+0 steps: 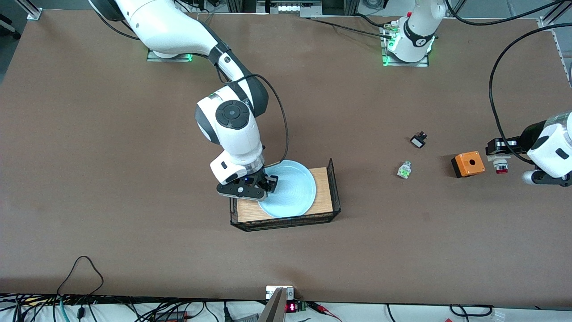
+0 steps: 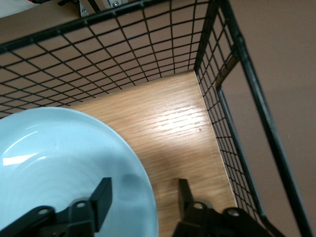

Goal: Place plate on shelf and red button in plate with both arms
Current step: 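Lower the plate onto the basket floor and open the right gripper, then withdraw the right gripper while the left gripper carries the button toward the basket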

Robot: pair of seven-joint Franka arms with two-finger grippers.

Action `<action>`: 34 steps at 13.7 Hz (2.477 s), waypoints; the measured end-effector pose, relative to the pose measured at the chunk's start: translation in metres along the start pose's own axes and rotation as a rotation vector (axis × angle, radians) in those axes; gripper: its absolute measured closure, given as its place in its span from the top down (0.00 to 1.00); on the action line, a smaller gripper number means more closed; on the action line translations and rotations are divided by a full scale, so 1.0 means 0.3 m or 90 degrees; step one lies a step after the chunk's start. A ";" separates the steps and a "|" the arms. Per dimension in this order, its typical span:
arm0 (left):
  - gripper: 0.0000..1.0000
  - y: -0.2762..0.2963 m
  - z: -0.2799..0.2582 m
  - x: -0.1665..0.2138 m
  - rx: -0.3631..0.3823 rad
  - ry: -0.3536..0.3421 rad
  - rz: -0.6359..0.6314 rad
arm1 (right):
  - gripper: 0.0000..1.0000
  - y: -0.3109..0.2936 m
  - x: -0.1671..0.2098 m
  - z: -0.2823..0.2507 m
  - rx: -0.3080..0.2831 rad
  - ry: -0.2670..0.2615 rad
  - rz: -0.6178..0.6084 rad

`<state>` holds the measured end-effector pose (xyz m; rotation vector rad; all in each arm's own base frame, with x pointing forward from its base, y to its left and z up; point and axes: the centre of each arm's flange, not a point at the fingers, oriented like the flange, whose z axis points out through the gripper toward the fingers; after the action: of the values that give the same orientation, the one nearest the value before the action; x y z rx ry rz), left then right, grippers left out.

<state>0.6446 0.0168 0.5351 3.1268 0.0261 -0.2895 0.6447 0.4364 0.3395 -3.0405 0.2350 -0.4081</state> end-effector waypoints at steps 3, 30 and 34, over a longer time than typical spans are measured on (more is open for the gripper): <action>0.41 0.008 -0.002 -0.004 0.000 -0.003 -0.001 | 1.00 -0.011 -0.010 -0.002 0.001 0.000 -0.009; 0.41 1.207 0.061 -0.295 -0.067 -0.012 -0.289 | 1.00 0.726 0.398 -0.764 -0.115 -0.162 -0.310; 0.41 1.379 0.188 -0.249 -0.126 0.000 -0.335 | 1.00 0.937 0.452 -0.817 -0.115 -0.195 -0.339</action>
<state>0.5676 -0.3981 0.4934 2.8643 0.8274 -0.2628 0.6687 0.1266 0.5867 -3.2467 -0.5944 0.0687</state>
